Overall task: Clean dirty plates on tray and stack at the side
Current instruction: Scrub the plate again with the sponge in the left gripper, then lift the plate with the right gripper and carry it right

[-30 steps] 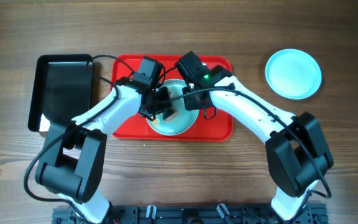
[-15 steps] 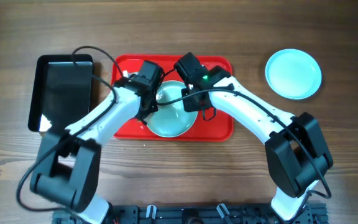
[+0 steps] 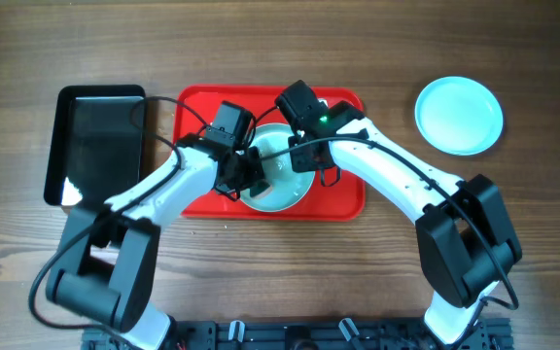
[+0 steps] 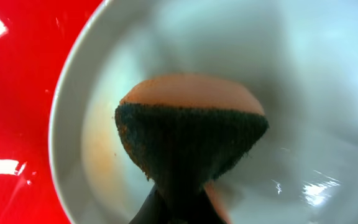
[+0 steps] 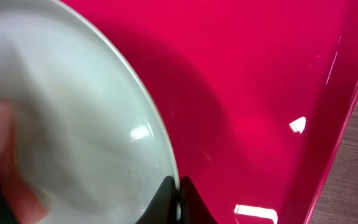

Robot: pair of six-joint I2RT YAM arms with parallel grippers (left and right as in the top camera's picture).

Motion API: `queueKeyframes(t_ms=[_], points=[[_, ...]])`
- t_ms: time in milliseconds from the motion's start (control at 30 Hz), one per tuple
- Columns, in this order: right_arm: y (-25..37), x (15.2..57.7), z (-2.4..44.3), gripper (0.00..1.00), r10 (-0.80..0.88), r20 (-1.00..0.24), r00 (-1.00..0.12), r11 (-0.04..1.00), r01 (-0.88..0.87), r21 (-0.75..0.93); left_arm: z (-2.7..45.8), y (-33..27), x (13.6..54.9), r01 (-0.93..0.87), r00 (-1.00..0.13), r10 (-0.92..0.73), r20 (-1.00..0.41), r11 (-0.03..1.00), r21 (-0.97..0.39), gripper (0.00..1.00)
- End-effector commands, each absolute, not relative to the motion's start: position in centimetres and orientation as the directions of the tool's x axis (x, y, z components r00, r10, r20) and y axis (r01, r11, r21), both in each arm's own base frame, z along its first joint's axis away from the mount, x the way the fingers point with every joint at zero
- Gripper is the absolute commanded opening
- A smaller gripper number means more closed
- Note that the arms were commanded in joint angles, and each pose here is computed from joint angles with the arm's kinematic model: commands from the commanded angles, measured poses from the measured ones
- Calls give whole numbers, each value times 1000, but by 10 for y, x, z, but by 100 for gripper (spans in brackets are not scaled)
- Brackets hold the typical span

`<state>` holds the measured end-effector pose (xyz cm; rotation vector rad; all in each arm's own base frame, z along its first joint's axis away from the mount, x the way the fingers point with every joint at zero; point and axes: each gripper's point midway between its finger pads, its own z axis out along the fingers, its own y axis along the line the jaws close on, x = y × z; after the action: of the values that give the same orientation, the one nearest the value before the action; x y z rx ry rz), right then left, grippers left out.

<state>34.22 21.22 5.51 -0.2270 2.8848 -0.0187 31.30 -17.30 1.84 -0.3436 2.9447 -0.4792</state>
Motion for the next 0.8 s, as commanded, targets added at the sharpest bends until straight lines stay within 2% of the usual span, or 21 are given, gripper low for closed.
queueKeyframes(t_ms=[0, 167, 233, 333, 467, 567, 667, 767], points=[[210, 347, 56, 4, -148, -253, -956, 989, -140, -48, -2, -155, 302, -243, -963, -263, -65, 945, -220, 4], [210, 347, 56, 4, -147, -254, -956, 989, -140, -47, -4, -102, 299, -286, -949, -277, -150, 958, 37, 4], [210, 347, 56, 4, -147, -253, -956, 989, -139, -48, 7, -81, 313, -280, -937, -240, -253, 950, 138, 4], [210, 346, 56, 4, -147, -253, -956, 989, -140, -48, 35, -69, 336, -318, -896, -232, -378, 931, 181, 4], [209, 345, 56, 5, -147, -247, -958, 989, -139, -51, 96, -82, 372, -348, -811, -268, -520, 936, 61, 4], [208, 350, 57, 4, -147, -267, -953, 989, -135, -64, 131, -92, 377, -339, -765, -307, -566, 939, -51, 4], [193, 363, 73, 4, -160, -315, -935, 980, -112, -164, 127, -110, 363, -285, -819, -310, -483, 950, -127, 4], [192, 384, 121, 4, -194, -395, -898, 969, -114, -217, 100, -111, 348, -299, -858, -319, -403, 948, -113, 4]])
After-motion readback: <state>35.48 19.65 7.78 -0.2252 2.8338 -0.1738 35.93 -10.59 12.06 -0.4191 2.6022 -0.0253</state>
